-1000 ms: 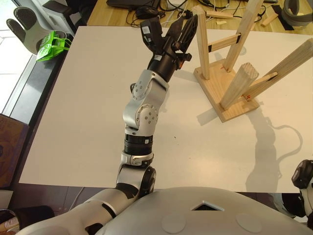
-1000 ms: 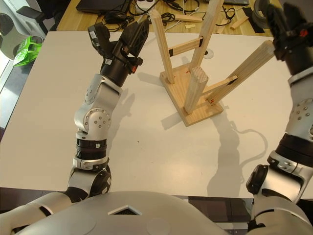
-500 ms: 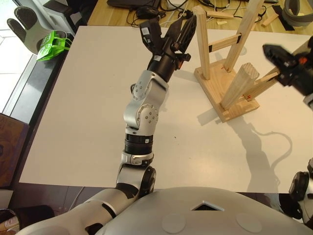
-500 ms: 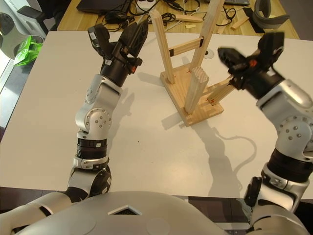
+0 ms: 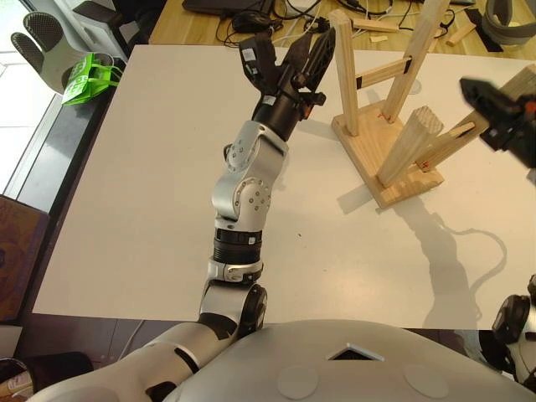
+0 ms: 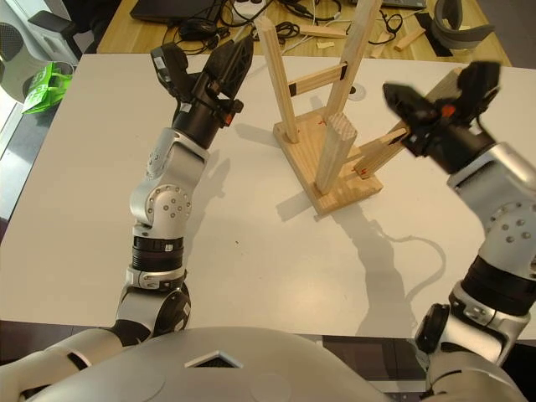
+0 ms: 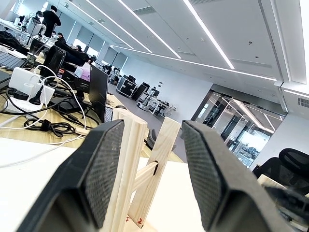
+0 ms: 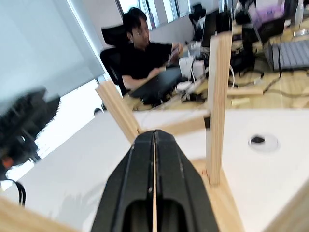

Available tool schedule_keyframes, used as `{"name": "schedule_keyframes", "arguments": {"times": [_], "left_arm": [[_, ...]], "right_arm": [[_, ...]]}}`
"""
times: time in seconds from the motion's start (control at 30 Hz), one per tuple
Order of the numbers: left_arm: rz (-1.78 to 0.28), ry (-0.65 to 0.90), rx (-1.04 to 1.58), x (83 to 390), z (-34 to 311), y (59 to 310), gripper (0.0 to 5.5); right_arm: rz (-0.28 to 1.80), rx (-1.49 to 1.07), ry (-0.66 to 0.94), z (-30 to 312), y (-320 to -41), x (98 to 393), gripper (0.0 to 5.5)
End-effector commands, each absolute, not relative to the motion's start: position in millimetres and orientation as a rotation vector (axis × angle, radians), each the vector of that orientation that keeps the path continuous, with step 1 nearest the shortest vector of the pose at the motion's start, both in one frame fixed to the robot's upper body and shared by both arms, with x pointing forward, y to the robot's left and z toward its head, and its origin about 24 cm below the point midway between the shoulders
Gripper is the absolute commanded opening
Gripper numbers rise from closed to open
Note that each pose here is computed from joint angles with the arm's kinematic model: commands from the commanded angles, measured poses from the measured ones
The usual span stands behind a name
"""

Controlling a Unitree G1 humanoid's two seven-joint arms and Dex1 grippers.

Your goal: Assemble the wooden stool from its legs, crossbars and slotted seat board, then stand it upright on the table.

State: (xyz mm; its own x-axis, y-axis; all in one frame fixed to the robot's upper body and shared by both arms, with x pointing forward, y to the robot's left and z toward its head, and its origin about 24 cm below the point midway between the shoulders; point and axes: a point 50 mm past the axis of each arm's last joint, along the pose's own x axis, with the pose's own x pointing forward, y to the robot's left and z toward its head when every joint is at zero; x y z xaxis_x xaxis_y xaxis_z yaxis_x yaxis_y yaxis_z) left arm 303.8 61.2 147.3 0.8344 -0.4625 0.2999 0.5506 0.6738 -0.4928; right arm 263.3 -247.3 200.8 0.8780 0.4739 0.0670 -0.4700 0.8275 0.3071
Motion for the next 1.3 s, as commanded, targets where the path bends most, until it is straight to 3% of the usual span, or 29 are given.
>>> {"name": "schedule_keyframes", "arguments": {"times": [0.03,0.17,0.27,0.37,0.47,0.6,0.67,0.87,1.03,1.1,1.2,1.3], "left_arm": [[-0.571,-0.159,-0.598,306.5,147.9,59.2,2.23],[-0.568,-0.160,-0.596,307.4,146.5,60.7,2.23],[-0.566,-0.161,-0.596,308.0,146.2,61.2,2.23],[-0.567,-0.162,-0.597,307.6,146.4,60.0,2.23],[-0.566,-0.161,-0.597,307.3,146.2,60.7,2.23],[-0.562,-0.157,-0.597,306.5,144.9,61.6,2.23],[-0.561,-0.154,-0.598,306.5,144.3,61.2,2.23],[-0.559,-0.151,-0.598,306.8,143.5,61.4,2.23],[-0.558,-0.149,-0.599,307.2,142.8,60.8,2.23],[-0.556,-0.150,-0.598,307.5,142.6,61.2,2.23],[-0.558,-0.150,-0.599,307.9,142.5,60.8,2.23],[-0.559,-0.149,-0.599,307.6,142.5,60.5,2.23]], "right_arm": [[0.252,0.327,-0.262,261.7,-279.2,289.8,0.01],[0.053,0.263,-0.463,322.9,-305.8,301.9,0.01],[-0.044,0.224,-0.422,326.3,-310.4,311.1,0.01],[-0.090,0.198,-0.275,304.0,-308.8,320.2,0.01],[-0.158,0.212,-0.013,253.0,-310.1,323.4,0.01],[0.051,0.172,0.358,181.2,-273.0,305.5,0.01],[0.105,0.153,0.429,167.3,-262.3,296.5,0.01],[0.000,0.082,0.264,195.9,-277.3,306.2,0.01],[0.002,0.082,-0.241,280.7,-275.9,312.4,0.01],[0.013,0.079,-0.364,303.8,-275.1,310.1,0.01],[0.091,0.095,-0.432,317.3,-264.3,308.1,0.01],[0.164,0.096,-0.260,282.8,-255.9,309.1,0.01]]}}
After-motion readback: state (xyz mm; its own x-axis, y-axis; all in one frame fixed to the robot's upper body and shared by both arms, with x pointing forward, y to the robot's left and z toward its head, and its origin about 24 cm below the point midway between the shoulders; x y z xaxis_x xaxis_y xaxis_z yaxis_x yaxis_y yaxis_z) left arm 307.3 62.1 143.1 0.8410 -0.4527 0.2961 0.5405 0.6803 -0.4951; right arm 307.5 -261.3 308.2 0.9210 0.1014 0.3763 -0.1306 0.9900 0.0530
